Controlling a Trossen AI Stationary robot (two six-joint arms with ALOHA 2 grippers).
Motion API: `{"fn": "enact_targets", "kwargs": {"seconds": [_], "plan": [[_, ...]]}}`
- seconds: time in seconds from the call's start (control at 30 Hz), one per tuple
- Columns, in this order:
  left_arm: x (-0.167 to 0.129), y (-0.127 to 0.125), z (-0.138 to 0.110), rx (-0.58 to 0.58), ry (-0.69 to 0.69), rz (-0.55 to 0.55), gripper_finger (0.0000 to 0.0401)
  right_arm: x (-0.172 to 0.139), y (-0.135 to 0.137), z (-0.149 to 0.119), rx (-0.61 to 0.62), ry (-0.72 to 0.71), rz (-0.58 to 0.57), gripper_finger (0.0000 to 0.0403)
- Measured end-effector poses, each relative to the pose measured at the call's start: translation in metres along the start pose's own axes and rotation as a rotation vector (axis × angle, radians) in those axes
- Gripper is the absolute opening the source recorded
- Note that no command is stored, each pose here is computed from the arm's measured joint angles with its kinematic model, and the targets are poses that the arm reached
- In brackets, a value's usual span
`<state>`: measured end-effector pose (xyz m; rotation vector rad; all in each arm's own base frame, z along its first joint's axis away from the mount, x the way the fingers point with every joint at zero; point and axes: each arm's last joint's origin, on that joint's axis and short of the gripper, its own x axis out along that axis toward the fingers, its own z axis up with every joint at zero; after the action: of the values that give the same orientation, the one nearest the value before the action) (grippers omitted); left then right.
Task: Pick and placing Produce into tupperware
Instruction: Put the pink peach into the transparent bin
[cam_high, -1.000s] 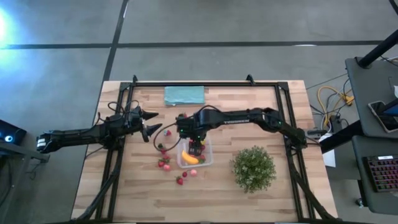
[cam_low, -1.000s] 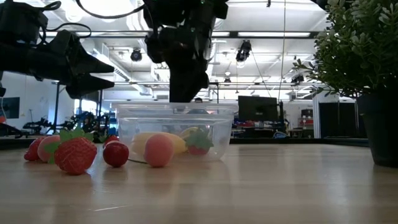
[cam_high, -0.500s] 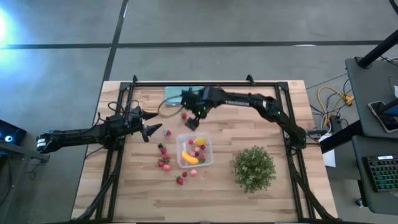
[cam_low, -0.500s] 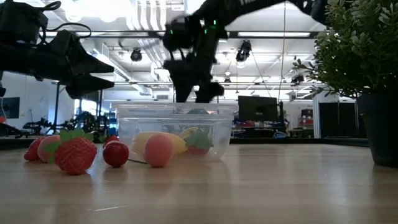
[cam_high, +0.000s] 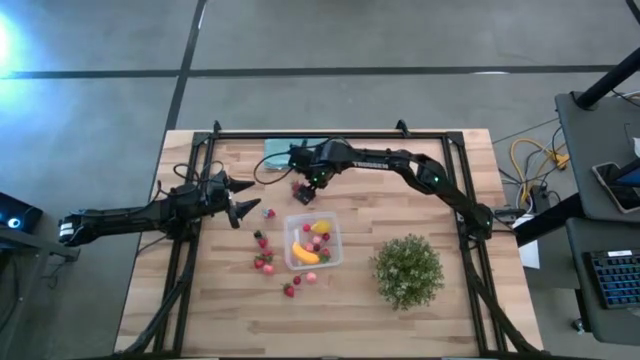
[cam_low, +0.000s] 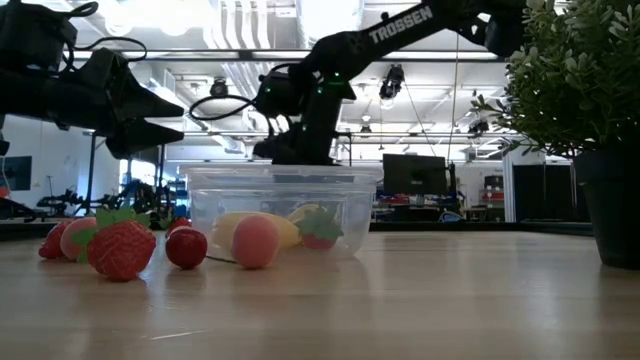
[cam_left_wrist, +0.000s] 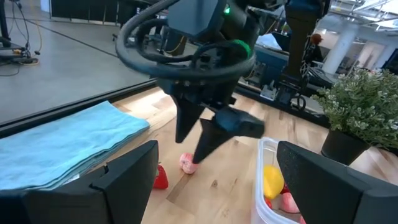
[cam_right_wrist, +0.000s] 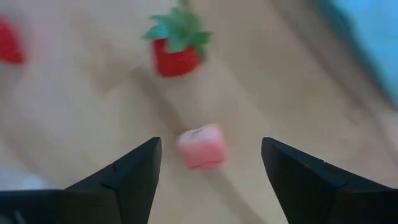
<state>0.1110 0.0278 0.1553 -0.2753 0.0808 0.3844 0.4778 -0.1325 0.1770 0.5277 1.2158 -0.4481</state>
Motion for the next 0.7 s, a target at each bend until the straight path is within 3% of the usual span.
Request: {"fn": "enact_targets", "kwargs": {"seconds": [0.2, 0.47, 0.7], "plan": [[0.000, 0.000, 0.000, 0.000, 0.001, 0.001, 0.0314, 0.000, -0.005, 0.002, -0.039, -0.024, -0.053, 0.0257], [0.000, 0.000, 0.000, 0.000, 0.001, 0.000, 0.0314, 0.012, -0.005, -0.004, -0.048, 0.019, 0.021, 0.0251], [0.000, 0.000, 0.000, 0.000, 0.000, 0.000, 0.0314, 0.014, -0.009, -0.003, -0.046, 0.005, -0.017, 0.0251]]}}
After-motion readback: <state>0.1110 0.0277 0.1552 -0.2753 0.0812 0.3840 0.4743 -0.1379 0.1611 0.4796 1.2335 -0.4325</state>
